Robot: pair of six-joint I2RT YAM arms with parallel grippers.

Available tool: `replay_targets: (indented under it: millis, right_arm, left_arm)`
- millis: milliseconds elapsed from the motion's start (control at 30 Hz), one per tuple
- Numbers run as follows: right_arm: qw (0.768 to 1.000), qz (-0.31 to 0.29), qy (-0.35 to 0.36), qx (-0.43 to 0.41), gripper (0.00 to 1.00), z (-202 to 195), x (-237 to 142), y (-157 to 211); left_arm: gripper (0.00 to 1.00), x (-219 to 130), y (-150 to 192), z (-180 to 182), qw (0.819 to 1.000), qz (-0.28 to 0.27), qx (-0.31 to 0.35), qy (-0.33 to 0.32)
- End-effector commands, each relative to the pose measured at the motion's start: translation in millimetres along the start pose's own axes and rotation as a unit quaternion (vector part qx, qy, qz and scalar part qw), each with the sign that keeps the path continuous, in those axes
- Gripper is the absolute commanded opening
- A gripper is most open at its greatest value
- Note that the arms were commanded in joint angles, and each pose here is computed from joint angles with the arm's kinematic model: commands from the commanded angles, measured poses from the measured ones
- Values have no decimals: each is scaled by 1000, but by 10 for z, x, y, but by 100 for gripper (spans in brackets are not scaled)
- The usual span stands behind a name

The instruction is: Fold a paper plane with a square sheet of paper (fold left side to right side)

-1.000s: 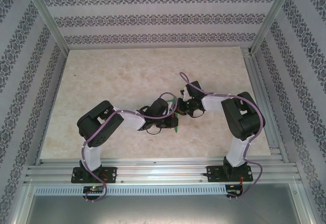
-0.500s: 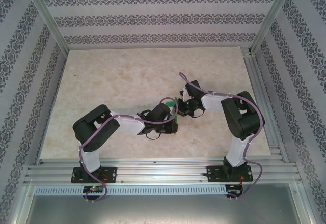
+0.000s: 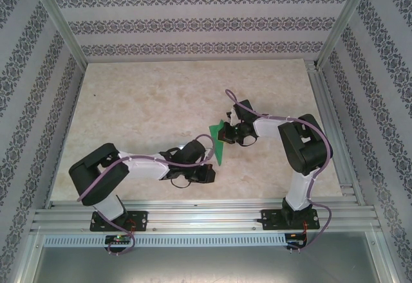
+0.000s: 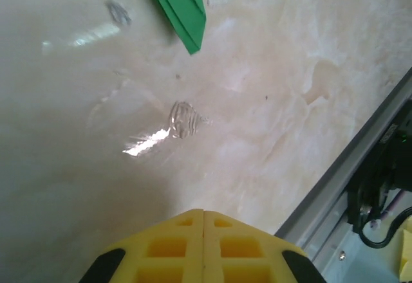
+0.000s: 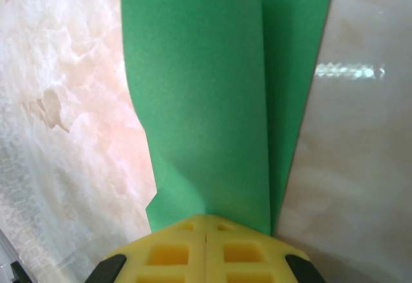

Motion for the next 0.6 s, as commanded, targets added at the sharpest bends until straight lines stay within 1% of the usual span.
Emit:
replay_targets:
  millis: [0,100,200,333,400,567]
  right_arm:
    - [997,-23,67,12,5,-197,72,-10]
    - [998,-21,65,11,5,-198,87,-8]
    - [998,-19,66,9,5,-194,99,2]
    - [998,-19,66,9,5,-197,95,16]
    - [998,-20,64,9,5,-191,97,14]
    - [998,-17,62,8,5,-190,99,27]
  left_arm:
    - [5,-361,-251,76,998,-61,-16,8]
    - [4,-558,-517,189,994,-105,-26,19]
    - [2,-585,-805,255,992,-121,-30,37]
    - [1,-437,-1134,263,992,-119,-27,44]
    - [0,-298,-1243,299,991,-117,-35,62]
    - [0,-60,-1361,436,986,-134,-69,73]
Point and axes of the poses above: each hand's point on the last joint's axis, 136 mm out from that joint toward the fingers, its own x axis out along the fingers, its own z axis along the line the jaws close on, y = z × x, the point moved 10 cm from there along -x, back along the fingers, and after that the axes turned 12 degrees about x, right-handed, at the moved point
